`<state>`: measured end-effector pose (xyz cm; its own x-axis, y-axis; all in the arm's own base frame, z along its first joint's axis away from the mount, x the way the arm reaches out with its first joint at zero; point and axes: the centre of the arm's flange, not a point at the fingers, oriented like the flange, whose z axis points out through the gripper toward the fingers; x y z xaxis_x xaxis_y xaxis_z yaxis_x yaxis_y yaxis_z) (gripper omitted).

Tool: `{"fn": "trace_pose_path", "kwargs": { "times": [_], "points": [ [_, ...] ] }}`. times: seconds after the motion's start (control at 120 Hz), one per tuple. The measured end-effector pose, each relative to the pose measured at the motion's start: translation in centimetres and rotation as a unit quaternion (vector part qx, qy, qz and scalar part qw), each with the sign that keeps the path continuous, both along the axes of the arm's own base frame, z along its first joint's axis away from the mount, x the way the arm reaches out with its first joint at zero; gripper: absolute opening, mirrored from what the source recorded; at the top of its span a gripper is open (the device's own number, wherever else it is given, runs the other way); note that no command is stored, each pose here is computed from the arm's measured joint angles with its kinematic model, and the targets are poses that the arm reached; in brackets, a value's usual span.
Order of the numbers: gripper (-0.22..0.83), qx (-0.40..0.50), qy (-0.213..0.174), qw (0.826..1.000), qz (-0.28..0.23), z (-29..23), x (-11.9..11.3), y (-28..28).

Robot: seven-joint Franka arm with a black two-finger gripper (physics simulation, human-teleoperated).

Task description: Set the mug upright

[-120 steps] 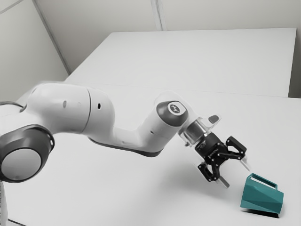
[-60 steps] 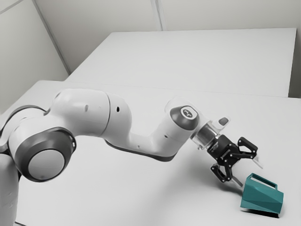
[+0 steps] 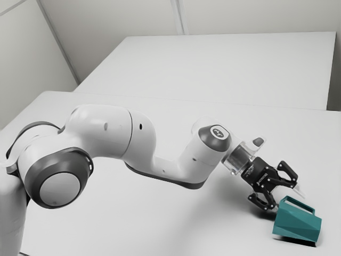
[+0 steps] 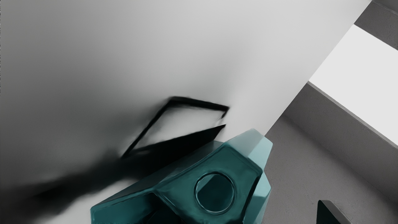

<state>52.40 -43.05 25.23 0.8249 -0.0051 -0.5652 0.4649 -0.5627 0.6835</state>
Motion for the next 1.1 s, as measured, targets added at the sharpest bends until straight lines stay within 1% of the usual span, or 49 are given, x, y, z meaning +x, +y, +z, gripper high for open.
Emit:
{"fn": "trace_pose_path", "kwargs": {
  "times": [0.05,0.108,0.175,0.242,0.392,0.617,0.675,0.733,0.8,0.842,0.908,0.958,1.042,1.1],
  "points": [
    [0.23,0.001,0.0,1.0,0.0,0.0,0.0,0.0],
    [0.11,0.001,0.0,1.0,0.0,0.0,0.0,0.0],
    [0.02,0.001,0.001,1.0,0.001,0.0,0.0,0.0],
    [-0.04,0.0,0.0,1.0,0.001,0.2,0.1,-0.1],
    [-0.11,-0.002,-0.005,1.0,0.0,0.8,0.3,-0.4],
    [-0.16,-0.004,-0.013,1.0,-0.004,1.7,0.4,-0.9],
    [-0.16,0.0,-0.024,1.0,-0.011,2.6,0.4,-1.0],
    [-0.16,0.012,-0.05,0.998,-0.03,4.3,0.5,-1.1],
    [-0.17,0.042,-0.1,0.992,-0.064,7.0,0.8,-0.8],
    [-0.17,0.068,-0.139,0.984,-0.088,9.0,0.9,-0.4],
    [-0.17,0.119,-0.204,0.963,-0.126,12.0,1.0,0.4],
    [-0.17,0.157,-0.243,0.946,-0.143,13.7,1.4,1.6],
    [-0.17,0.22,-0.297,0.915,-0.162,16.3,2.4,4.0],
    [-0.17,0.26,-0.321,0.895,-0.167,17.7,3.1,6.4]
  ]
}}
